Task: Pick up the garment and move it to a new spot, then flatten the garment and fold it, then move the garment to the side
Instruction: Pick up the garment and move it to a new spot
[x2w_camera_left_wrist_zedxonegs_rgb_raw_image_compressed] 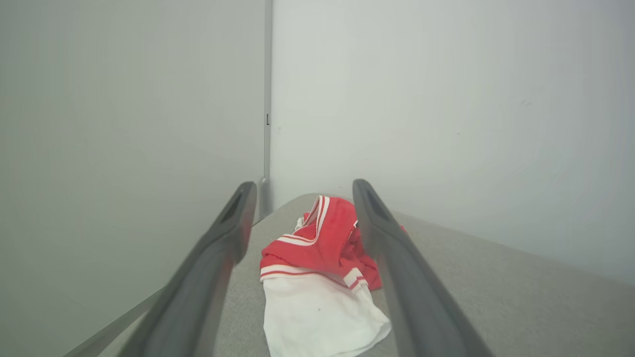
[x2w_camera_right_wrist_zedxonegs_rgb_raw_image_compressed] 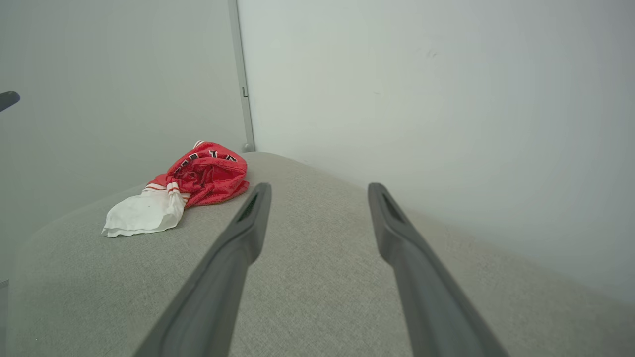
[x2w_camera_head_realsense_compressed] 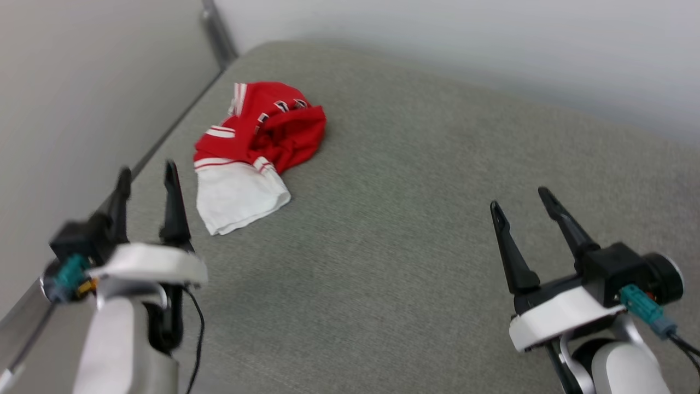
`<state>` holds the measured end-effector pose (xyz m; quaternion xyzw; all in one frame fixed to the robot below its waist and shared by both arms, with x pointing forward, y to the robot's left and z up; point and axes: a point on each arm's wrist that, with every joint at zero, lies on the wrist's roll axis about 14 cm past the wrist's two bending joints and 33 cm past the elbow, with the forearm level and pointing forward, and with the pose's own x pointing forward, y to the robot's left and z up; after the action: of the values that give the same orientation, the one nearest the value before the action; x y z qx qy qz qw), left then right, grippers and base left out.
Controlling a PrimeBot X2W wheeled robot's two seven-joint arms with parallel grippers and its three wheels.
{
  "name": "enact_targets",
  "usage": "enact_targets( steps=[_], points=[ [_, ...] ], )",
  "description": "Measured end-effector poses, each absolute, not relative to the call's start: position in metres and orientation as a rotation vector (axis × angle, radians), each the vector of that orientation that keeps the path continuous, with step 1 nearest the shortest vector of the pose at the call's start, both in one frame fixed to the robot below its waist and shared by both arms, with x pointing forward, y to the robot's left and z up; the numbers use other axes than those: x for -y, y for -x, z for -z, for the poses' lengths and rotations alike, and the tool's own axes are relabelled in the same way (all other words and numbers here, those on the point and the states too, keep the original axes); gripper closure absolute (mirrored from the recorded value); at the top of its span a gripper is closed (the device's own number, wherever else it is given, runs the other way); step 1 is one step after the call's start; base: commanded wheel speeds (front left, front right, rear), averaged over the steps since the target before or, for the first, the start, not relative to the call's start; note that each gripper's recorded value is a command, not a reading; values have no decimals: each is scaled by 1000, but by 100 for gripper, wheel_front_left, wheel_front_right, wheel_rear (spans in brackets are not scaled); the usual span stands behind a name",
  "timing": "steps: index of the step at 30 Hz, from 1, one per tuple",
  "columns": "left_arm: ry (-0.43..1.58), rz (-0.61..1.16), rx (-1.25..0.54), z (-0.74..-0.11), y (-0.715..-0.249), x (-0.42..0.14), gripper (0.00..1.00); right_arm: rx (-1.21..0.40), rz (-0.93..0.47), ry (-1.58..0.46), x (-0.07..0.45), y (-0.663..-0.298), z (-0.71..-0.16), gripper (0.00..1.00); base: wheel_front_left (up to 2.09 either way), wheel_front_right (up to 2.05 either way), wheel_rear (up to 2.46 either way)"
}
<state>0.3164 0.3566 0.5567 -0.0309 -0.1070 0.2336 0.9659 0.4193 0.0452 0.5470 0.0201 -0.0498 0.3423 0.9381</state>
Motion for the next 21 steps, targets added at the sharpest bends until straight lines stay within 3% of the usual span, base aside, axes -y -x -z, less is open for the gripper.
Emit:
enact_targets(
  steps=[9, 16, 21],
  points=[
    [24, -336, 152, -593, -441, -373, 0, 79, -570, -36, 0, -461, -527, 0, 0, 0, 0],
    [57, -286, -249, -523, -510, -383, 0, 18, -447, -38, 45, -483, -489, 0, 0, 0, 0],
    [113, -288, -619, -436, -513, -385, 0, -30, -385, -36, 68, -490, -461, 0, 0, 0, 0]
  ],
)
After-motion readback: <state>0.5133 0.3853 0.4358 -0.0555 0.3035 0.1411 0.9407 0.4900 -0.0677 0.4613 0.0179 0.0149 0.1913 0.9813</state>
